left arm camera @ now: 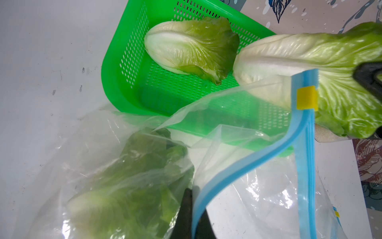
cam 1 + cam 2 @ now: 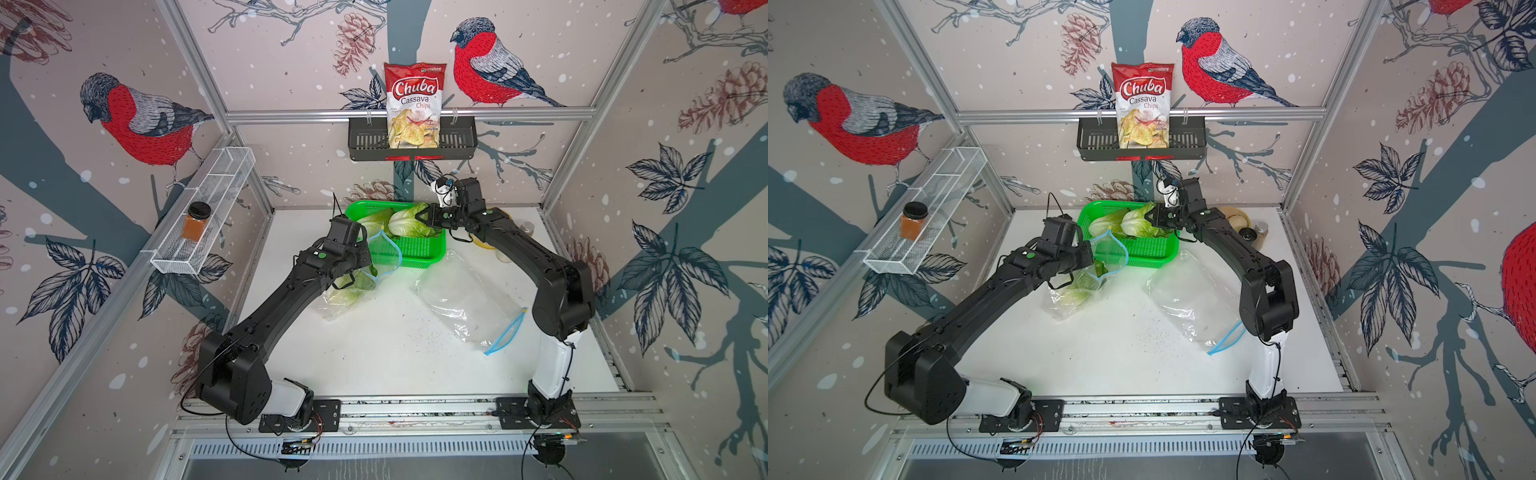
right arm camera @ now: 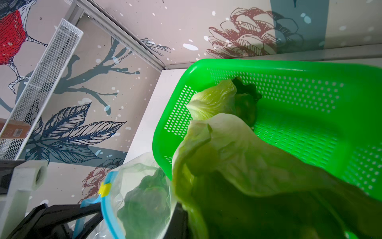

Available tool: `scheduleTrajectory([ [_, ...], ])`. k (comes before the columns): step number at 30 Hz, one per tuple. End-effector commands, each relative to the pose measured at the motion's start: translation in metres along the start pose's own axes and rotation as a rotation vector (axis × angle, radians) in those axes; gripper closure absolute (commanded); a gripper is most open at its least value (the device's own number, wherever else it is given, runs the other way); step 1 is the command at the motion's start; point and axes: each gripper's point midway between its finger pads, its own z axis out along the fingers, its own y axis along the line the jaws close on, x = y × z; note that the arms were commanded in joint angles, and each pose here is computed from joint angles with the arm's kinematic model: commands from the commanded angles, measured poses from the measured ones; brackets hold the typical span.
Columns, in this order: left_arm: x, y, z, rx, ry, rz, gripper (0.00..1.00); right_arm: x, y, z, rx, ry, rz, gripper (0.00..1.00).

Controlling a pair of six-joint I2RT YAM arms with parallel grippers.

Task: Put the chinese cabbages into a zipper bag and zip it
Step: Pick up the Chinese cabbage from the basket, then place the Chinese cabbage in the zipper food storage bag.

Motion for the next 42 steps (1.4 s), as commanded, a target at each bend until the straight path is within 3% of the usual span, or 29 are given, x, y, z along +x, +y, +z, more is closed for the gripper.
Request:
scheduleTrajectory([
  [1, 0.0, -0.006, 0.001, 0.026, -0.003, -0.025, 1.0, -0.004, 0.002, -0.023, 0.035, -0.041, -0.039, 0.91],
  [9, 0.006, -0.019, 0.006, 0.047, 0.006, -0.013, 1.0, 0.012, 0.012, -0.087, 0.063, -0.092, -0.012, 0.91],
  [19, 0.005, -0.028, 0.009, 0.063, 0.0, -0.01, 1.0, 0.033, 0.082, -0.14, -0.039, -0.084, -0.134, 0.9],
  [27, 0.0, -0.03, 0.0, 0.072, -0.025, -0.024, 1.0, 0.053, 0.13, -0.135, -0.135, -0.043, -0.193, 0.9],
  [35, -0.007, -0.032, -0.013, 0.086, -0.055, -0.038, 1.0, 0.071, 0.142, -0.11, -0.165, 0.024, -0.237, 0.9],
  [42, -0.019, -0.038, -0.027, 0.103, -0.089, -0.027, 1.0, 0.098, 0.138, -0.097, -0.095, 0.109, -0.304, 0.9],
])
